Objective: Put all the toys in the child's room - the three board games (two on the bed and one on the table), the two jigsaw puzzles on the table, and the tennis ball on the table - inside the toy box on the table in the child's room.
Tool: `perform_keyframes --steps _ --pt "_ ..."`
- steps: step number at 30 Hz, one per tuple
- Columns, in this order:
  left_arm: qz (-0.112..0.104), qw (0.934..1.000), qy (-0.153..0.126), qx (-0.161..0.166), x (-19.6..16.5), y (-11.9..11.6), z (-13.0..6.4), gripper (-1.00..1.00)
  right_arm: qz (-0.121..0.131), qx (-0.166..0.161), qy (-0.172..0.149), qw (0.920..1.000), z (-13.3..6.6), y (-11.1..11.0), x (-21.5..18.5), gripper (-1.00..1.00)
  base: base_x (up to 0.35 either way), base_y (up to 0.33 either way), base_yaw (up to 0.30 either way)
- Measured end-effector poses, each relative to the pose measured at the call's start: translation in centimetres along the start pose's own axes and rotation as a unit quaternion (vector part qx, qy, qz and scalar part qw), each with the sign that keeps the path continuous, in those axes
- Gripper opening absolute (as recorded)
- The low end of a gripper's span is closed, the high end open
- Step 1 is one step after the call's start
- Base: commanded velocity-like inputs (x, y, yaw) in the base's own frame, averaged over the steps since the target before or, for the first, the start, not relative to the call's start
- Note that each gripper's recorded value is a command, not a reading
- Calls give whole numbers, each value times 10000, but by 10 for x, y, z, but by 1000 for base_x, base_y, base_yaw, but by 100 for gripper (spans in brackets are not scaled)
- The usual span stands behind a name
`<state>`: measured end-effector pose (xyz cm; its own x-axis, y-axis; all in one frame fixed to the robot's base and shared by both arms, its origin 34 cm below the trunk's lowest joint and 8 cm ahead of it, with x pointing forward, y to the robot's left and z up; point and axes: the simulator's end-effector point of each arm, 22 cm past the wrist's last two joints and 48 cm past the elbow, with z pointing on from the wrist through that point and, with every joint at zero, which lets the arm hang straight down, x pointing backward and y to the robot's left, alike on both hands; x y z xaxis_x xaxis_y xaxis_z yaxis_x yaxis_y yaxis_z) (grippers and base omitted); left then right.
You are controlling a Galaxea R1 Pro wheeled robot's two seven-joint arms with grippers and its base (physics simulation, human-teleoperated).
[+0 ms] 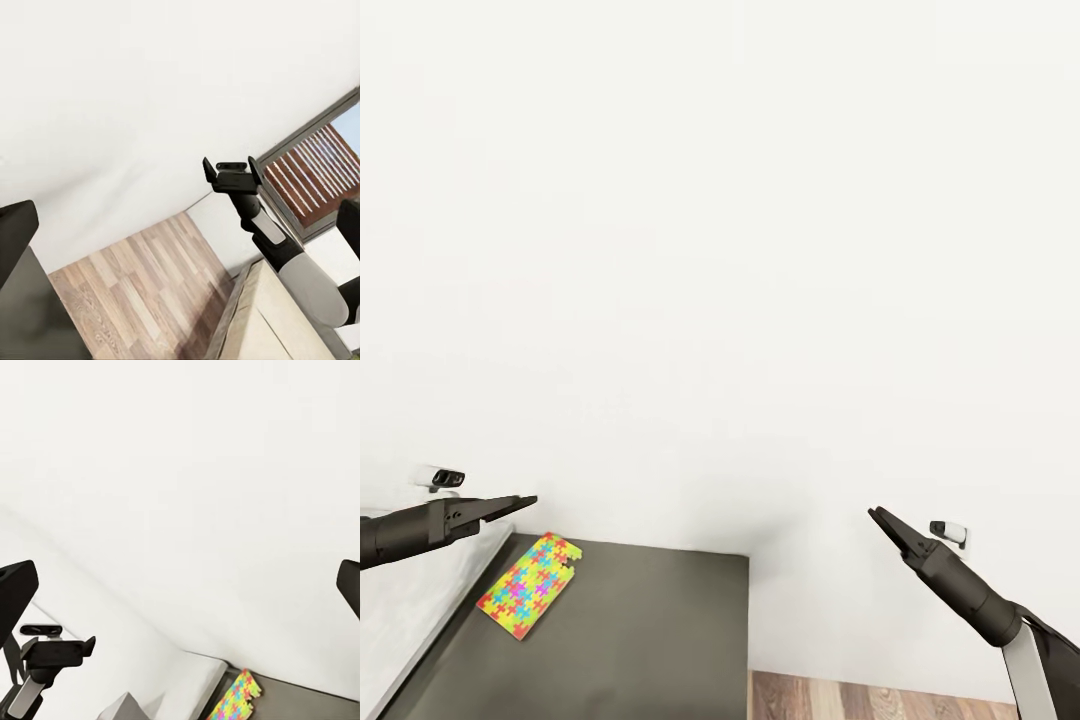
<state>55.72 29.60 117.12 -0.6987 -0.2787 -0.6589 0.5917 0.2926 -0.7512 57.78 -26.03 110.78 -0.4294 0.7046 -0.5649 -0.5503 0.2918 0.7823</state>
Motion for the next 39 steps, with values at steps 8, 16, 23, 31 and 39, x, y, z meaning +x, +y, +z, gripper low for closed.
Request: perform_keyframes --steps 8,16,23,31,39 --pt "0 10000 0 -1 0 0 0 100 8 -6 2 10000 1 0 1 100 1 42 0" --pt "0 10000 1 -1 0 0 0 100 15 -10 -2 10000 1 0 1 100 0 14 0" --pt "1 10000 1 -2 0 0 0 100 14 -12 -3 10000 1 0 1 100 0 63 0" --pt "-3 10000 0 -1 0 0 0 100 11 17 -1 10000 1 -1 1 100 0 12 0" --pt "-6 10000 1 -1 1 0 0 100 15 75 0 10000 1 -3 1 100 0 1 0"
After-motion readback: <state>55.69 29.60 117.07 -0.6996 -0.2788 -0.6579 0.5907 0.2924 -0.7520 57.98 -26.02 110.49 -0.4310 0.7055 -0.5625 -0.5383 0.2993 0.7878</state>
